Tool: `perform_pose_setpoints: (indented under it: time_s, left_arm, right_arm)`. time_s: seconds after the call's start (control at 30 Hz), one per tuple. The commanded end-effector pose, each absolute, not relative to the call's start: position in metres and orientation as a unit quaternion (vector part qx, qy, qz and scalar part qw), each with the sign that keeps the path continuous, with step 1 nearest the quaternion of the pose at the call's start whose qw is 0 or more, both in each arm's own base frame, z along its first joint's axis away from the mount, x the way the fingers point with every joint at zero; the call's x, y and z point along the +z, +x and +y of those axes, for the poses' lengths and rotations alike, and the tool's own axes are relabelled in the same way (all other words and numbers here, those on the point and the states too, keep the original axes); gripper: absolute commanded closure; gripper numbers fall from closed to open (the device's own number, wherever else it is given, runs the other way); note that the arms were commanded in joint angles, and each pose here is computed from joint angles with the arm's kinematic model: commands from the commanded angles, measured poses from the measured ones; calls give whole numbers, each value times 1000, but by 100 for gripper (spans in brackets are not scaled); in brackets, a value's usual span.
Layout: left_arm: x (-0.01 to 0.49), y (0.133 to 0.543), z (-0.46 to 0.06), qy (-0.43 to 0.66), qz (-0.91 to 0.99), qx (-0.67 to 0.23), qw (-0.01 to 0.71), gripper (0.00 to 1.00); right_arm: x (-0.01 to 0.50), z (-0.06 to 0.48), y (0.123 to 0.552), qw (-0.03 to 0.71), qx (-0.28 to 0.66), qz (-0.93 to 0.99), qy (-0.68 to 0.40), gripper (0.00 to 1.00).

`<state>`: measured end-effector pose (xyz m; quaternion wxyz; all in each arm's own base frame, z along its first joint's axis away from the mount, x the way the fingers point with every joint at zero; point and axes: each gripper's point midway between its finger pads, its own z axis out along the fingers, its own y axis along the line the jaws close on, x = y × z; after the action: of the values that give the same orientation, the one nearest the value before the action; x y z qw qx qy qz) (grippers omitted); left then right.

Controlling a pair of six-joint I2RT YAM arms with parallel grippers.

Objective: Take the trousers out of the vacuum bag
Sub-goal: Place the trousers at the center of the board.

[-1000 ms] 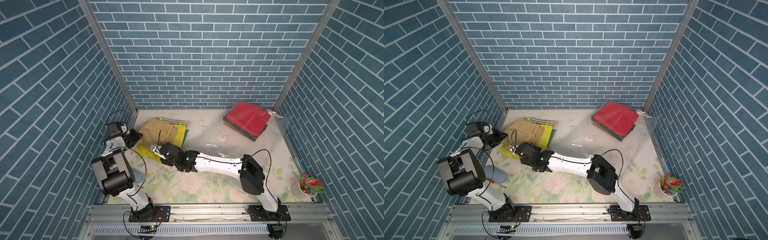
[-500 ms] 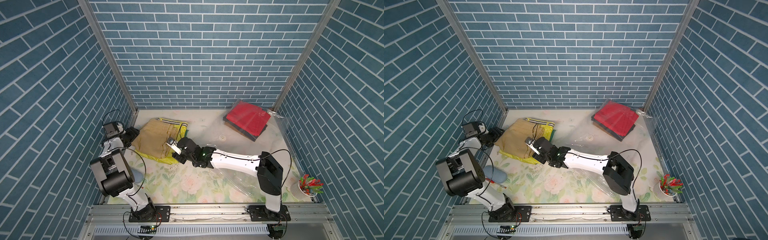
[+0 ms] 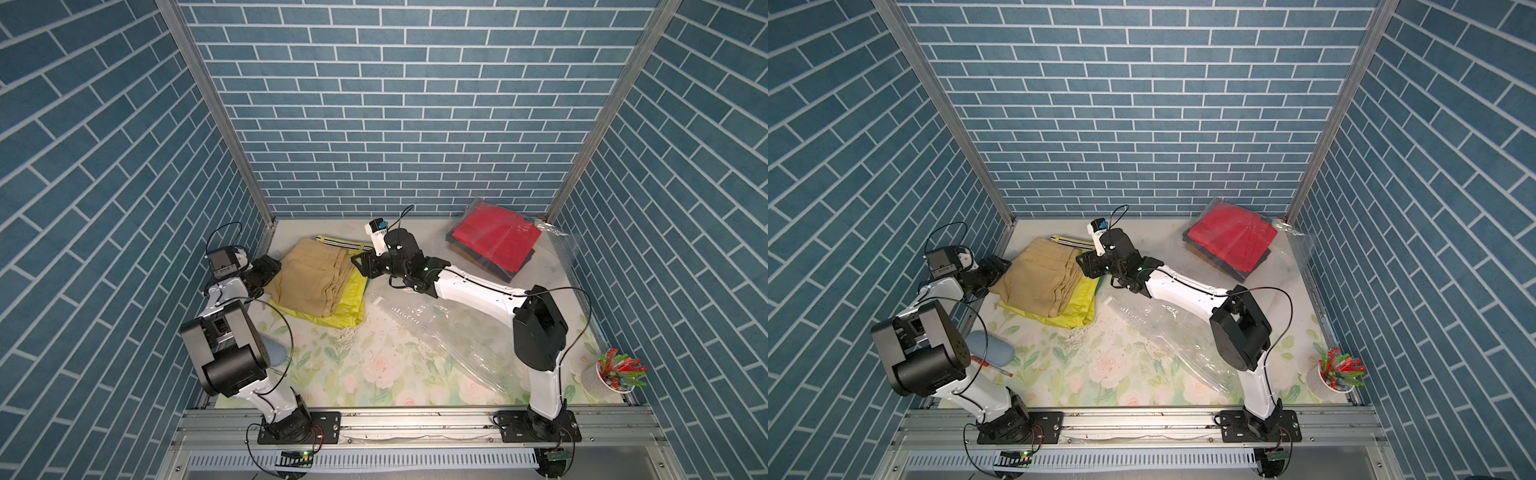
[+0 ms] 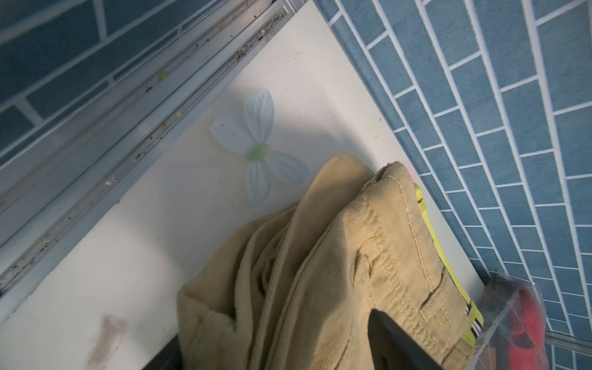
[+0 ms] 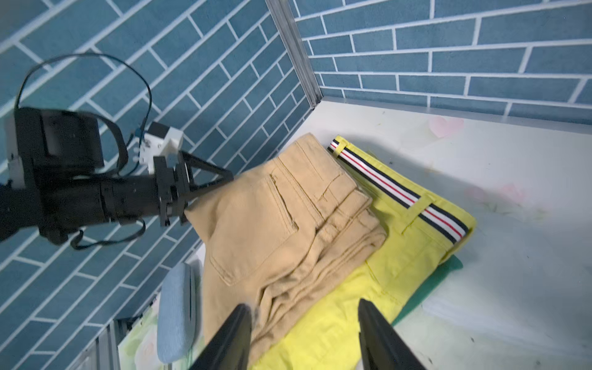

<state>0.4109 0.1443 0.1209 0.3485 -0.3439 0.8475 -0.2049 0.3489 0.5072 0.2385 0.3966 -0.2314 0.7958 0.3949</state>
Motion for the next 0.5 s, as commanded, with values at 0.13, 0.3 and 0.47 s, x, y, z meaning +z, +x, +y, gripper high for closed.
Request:
perform_pose_setpoints:
  time_s: [0.13,0.3,0.47]
  left_arm:
    - [114,404,135,-340,853,-217,332,19]
    - [113,404,134,-339,853,-221,329,19]
    - [114,404,132,-338,853,-223,329,18]
  right_arm:
    - [193,546,382,338,407,829,-182,48]
    - [163,554,401,322,381,852,-160,48]
    - [136,549,411,313,360,867,-145,46]
